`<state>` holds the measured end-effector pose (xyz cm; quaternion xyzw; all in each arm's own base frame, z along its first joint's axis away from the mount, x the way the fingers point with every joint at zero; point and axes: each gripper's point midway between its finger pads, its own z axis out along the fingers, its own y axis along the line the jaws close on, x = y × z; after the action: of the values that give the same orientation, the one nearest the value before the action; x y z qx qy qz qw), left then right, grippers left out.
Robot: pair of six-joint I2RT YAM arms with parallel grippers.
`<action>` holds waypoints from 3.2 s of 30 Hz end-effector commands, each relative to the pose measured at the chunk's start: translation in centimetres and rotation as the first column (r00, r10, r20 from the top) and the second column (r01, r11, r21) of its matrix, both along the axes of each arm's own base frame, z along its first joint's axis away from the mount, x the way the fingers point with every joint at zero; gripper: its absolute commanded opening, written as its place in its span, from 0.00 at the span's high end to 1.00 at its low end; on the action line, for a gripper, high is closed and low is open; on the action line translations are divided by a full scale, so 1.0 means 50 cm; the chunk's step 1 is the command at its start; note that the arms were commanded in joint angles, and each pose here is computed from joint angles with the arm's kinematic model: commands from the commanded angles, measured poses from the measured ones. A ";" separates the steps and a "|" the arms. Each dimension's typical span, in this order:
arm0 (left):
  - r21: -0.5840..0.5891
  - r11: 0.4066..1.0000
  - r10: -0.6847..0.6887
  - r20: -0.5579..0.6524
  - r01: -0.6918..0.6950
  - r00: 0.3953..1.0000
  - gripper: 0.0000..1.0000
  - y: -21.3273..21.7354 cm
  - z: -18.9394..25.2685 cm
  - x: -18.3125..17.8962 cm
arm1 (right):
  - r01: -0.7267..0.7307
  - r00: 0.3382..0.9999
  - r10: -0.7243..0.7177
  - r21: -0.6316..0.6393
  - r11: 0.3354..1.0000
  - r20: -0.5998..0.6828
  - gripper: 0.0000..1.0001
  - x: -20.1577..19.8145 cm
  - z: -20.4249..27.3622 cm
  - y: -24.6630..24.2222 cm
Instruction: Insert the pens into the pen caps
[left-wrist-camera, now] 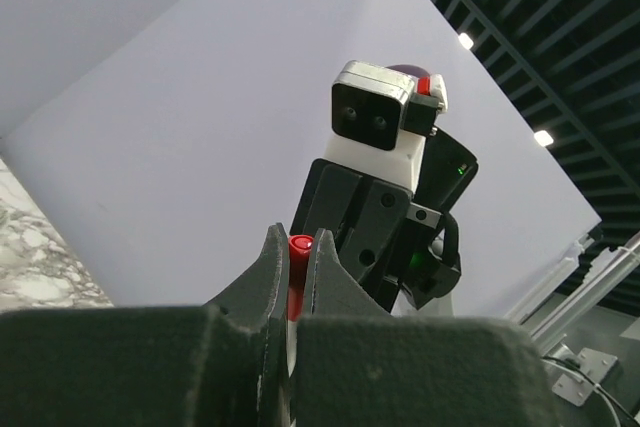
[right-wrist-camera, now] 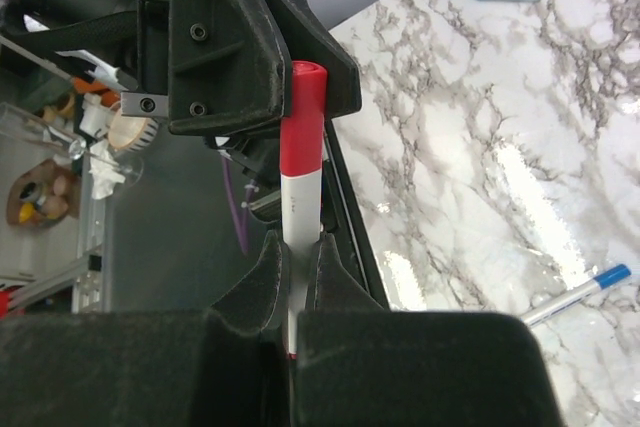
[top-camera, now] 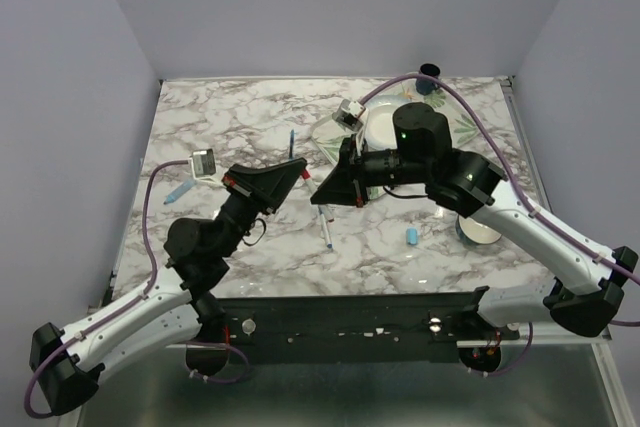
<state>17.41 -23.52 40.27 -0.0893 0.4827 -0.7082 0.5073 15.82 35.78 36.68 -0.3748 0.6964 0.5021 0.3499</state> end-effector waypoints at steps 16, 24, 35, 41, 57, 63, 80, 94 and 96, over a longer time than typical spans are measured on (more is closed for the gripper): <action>0.440 0.742 -0.451 -0.230 0.506 0.862 1.00 -0.141 -0.282 -0.192 | 0.208 0.799 -0.482 0.586 0.783 0.360 0.99 0.162 0.379 -0.083; 0.491 0.688 -0.527 -0.167 0.534 0.833 1.00 -0.175 -0.261 -0.227 | 0.148 0.817 -0.441 0.604 0.783 0.372 0.99 0.191 0.447 -0.081; 0.328 0.638 -0.649 -0.258 0.697 0.716 1.00 -0.205 -0.259 -0.263 | 0.072 0.751 -0.410 0.552 0.830 0.518 0.99 0.195 0.458 -0.076; 0.318 0.754 -0.525 -0.233 0.575 0.818 1.00 -0.186 -0.174 -0.192 | 0.035 0.829 -0.309 0.508 0.861 0.466 0.99 0.156 0.347 -0.069; 0.682 0.723 -0.004 -0.160 0.114 0.987 1.00 -0.057 -0.139 0.050 | 0.255 0.959 -0.271 0.164 0.953 0.083 0.35 0.035 -0.081 -0.183; 0.887 0.462 0.393 -0.212 0.007 0.895 1.00 0.055 -0.305 0.155 | 0.482 0.876 -0.478 0.156 0.862 -0.067 0.25 0.014 -0.147 -0.270; 0.932 0.182 0.616 -0.356 0.313 0.703 0.95 0.079 -0.650 0.200 | 0.544 0.837 -0.536 0.063 0.837 -0.111 0.14 0.022 -0.178 -0.287; 0.901 0.201 0.672 -0.412 0.385 0.615 0.54 0.075 -0.682 0.242 | 0.559 0.828 -0.554 0.064 0.827 -0.083 0.14 0.029 -0.172 -0.294; 0.915 0.208 0.675 -0.389 0.345 0.627 0.47 0.079 -0.639 0.255 | 0.563 0.826 -0.559 0.065 0.824 -0.079 0.14 0.031 -0.171 -0.295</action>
<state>28.57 -19.21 4.32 -0.0872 0.9645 -0.0509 0.2439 17.09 21.44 27.16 -0.1268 0.7673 0.4254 0.4629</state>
